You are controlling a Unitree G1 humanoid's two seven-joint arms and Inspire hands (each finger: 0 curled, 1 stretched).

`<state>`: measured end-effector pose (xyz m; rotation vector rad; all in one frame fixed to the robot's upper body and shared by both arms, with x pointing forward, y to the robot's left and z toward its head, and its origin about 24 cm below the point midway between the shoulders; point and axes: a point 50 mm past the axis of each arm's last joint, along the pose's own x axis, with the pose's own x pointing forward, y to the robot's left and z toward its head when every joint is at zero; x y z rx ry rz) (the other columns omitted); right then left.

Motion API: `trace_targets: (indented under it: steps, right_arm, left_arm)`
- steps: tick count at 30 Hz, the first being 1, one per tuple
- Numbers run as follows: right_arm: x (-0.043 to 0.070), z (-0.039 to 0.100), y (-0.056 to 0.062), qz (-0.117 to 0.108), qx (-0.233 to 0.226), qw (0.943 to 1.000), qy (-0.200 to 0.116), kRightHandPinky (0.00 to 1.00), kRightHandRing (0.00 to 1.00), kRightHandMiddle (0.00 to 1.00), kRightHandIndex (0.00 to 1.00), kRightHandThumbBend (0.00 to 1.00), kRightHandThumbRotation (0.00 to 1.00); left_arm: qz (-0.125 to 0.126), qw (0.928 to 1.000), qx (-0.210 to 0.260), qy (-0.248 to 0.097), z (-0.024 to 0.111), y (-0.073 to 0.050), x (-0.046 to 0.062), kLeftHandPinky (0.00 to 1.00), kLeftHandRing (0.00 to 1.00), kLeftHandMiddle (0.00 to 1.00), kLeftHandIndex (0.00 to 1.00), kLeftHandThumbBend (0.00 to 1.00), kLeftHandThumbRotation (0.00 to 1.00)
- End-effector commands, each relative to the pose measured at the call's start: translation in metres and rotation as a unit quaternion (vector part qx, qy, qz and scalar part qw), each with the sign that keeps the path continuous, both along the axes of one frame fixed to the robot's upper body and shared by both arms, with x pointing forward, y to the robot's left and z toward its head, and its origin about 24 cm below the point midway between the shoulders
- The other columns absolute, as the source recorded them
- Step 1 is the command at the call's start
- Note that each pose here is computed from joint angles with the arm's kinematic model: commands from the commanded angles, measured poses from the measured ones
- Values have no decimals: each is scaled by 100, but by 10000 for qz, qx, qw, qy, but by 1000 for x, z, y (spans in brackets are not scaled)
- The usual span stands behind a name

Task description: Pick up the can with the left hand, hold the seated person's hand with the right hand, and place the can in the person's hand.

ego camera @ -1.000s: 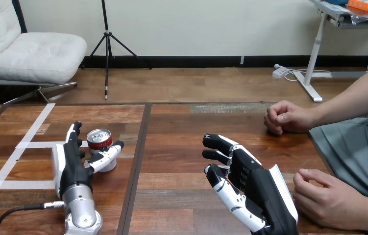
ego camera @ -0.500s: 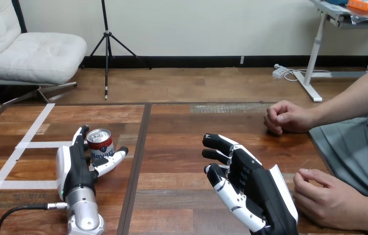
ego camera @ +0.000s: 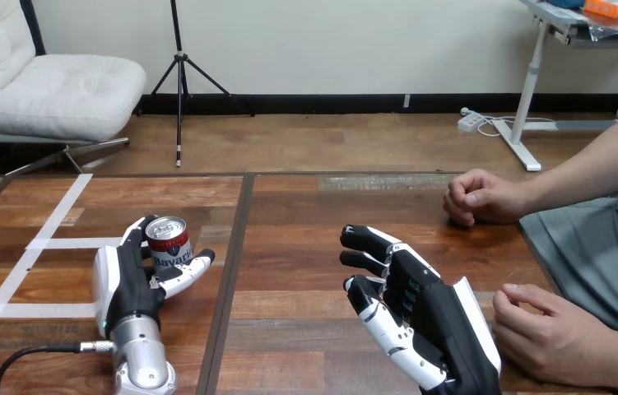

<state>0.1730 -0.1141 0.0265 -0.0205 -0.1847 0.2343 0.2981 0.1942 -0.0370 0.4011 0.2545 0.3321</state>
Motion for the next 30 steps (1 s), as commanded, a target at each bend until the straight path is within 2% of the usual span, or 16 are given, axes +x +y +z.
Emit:
trace_targets:
  steps: [1, 15, 30]
  right_arm:
    - [7, 17, 3, -1, 191, 9988, -461, 71, 81, 83, 79, 41, 49]
    - [7, 17, 3, -29, 204, 9988, -446, 71, 80, 82, 79, 42, 48]
    - [7, 17, 3, -21, 166, 9988, -470, 71, 80, 82, 78, 42, 49]
  left_arm:
    - [-176, 9987, 169, -448, 26, -6, 23, 72, 81, 84, 81, 71, 6]
    - [-242, 9983, 350, -398, 24, -5, 21, 68, 77, 80, 77, 70, 4]
    - [-185, 9982, 318, -465, 23, -6, 19, 64, 73, 75, 72, 70, 0]
